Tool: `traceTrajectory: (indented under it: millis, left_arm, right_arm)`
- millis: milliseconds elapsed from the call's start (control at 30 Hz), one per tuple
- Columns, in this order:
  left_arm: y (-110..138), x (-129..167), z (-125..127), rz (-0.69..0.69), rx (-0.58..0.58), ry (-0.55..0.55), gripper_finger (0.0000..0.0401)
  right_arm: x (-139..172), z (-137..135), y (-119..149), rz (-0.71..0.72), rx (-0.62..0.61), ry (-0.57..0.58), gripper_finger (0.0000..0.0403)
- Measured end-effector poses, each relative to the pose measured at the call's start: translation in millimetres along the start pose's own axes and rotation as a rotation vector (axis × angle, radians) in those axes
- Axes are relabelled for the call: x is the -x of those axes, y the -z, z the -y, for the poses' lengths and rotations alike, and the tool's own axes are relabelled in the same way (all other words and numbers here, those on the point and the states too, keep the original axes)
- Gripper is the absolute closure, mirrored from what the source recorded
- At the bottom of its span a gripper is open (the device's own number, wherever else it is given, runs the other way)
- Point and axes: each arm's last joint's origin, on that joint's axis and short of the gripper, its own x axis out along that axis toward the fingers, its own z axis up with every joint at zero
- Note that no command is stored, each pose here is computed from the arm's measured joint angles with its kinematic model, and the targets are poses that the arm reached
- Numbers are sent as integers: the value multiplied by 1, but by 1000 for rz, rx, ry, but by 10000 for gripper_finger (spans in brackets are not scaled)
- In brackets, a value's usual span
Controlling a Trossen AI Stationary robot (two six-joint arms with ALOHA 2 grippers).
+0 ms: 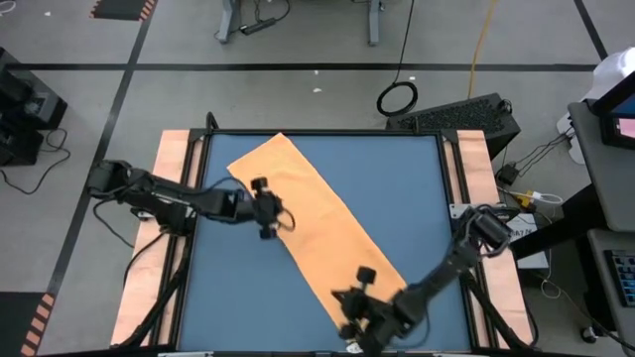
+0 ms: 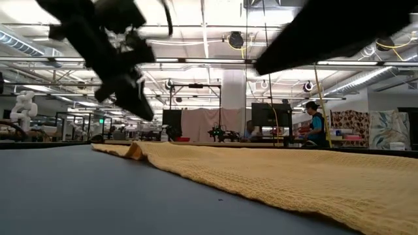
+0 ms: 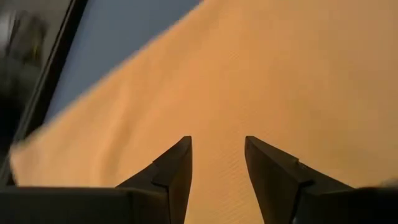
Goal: Roll towel into tight, uniform cylinder
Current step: Fold the orange microfiber cloth
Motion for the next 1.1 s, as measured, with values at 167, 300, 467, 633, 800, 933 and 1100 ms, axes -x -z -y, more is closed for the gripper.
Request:
traceTrajectory:
  millis: [167,300,467,633,800,933,1100]
  left_arm:
    - [40,-15,-26,-113,175,-83,247]
    - [66,-24,-35,-145,258,-131,247]
    - [92,-31,-44,-171,314,-177,247]
    - [101,-33,-55,-185,352,-223,247]
    - [100,-36,-67,-142,354,-263,247]
    - [93,-36,-70,-64,352,-235,247]
    - [84,-36,-67,-38,376,-161,247]
  right_arm:
    - [-47,21,-7,32,-53,52,403]
    - [-76,33,2,56,-133,11,403]
    - [-101,41,27,24,-188,-1,403]
    - [-109,34,48,6,-278,9,403]
    - [-106,31,56,-5,-297,25,403]
    - [-105,31,55,-6,-290,23,403]
    - [-102,34,41,8,-239,15,403]
